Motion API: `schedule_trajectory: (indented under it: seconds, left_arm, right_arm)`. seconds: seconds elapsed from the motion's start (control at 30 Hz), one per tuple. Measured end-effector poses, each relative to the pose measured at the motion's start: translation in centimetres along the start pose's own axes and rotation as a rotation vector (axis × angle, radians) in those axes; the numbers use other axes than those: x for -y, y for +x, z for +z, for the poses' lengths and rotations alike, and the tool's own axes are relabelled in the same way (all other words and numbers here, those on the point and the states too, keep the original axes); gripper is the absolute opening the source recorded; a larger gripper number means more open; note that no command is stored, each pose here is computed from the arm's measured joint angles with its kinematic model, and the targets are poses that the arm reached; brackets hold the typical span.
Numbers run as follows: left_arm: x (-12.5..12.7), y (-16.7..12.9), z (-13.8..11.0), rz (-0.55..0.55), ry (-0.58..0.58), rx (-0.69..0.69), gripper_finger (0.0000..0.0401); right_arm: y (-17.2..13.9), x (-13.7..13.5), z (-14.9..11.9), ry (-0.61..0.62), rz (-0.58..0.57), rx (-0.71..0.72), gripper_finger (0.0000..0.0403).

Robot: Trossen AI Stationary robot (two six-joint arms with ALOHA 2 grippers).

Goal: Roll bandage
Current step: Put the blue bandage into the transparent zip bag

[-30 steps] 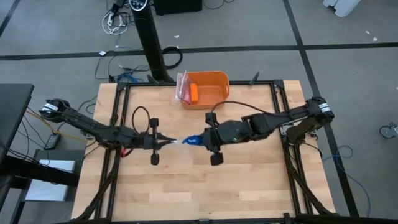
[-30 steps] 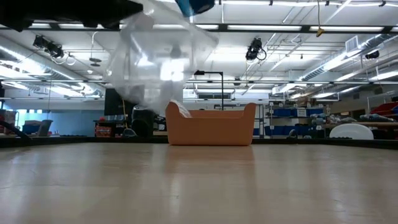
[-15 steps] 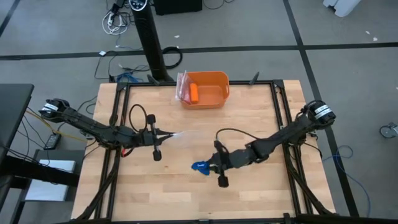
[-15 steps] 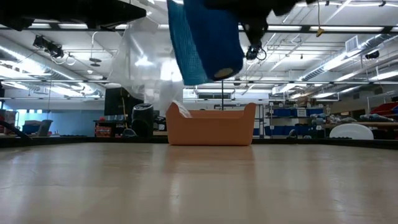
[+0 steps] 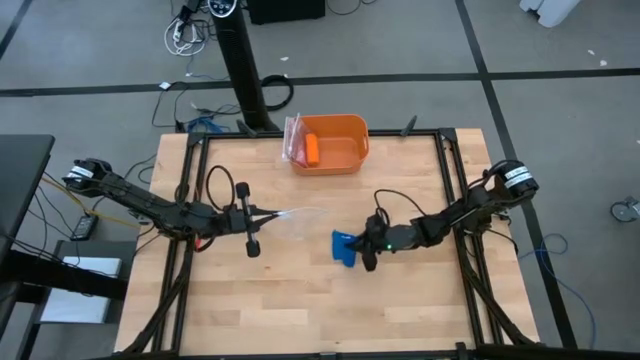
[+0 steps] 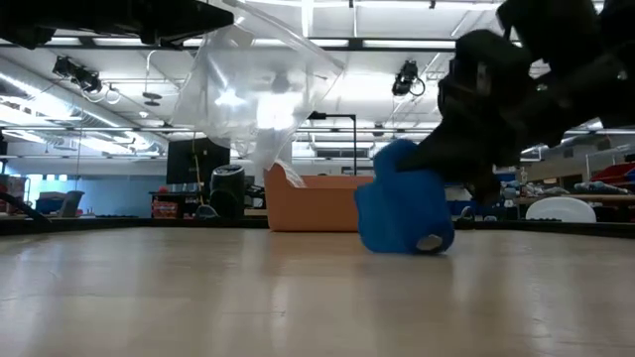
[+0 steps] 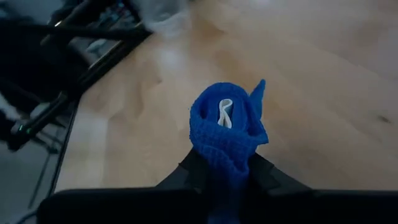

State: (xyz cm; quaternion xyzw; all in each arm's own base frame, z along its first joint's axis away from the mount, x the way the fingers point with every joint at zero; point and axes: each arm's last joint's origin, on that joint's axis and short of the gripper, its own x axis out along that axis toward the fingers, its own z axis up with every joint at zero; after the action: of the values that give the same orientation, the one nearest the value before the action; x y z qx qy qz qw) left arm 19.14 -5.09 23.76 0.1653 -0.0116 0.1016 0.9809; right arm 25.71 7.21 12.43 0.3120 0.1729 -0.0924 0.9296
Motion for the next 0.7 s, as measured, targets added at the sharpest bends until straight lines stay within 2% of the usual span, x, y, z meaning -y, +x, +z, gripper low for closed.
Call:
schedule_trajectory:
  seconds: [0.13, 0.37, 0.7]
  left_arm:
    - [0.0, 0.0, 0.0, 0.003, -0.003, 0.004, 0.0002]
    - [0.0, 0.0, 0.0, 0.001, -0.018, -0.001, 0.0002]
    - [0.0, 0.0, 0.0, 0.004, -0.026, -0.004, 0.0002]
  right_arm:
    - [0.3, 1.3, 0.4, 0.085, -0.083, -0.013, 0.0071]
    - [0.7, 3.1, 1.4, 0.118, -0.175, 0.006, 0.0139]
    - [0.9, 3.4, 1.6, 0.103, -0.196, 0.007, 0.0161]
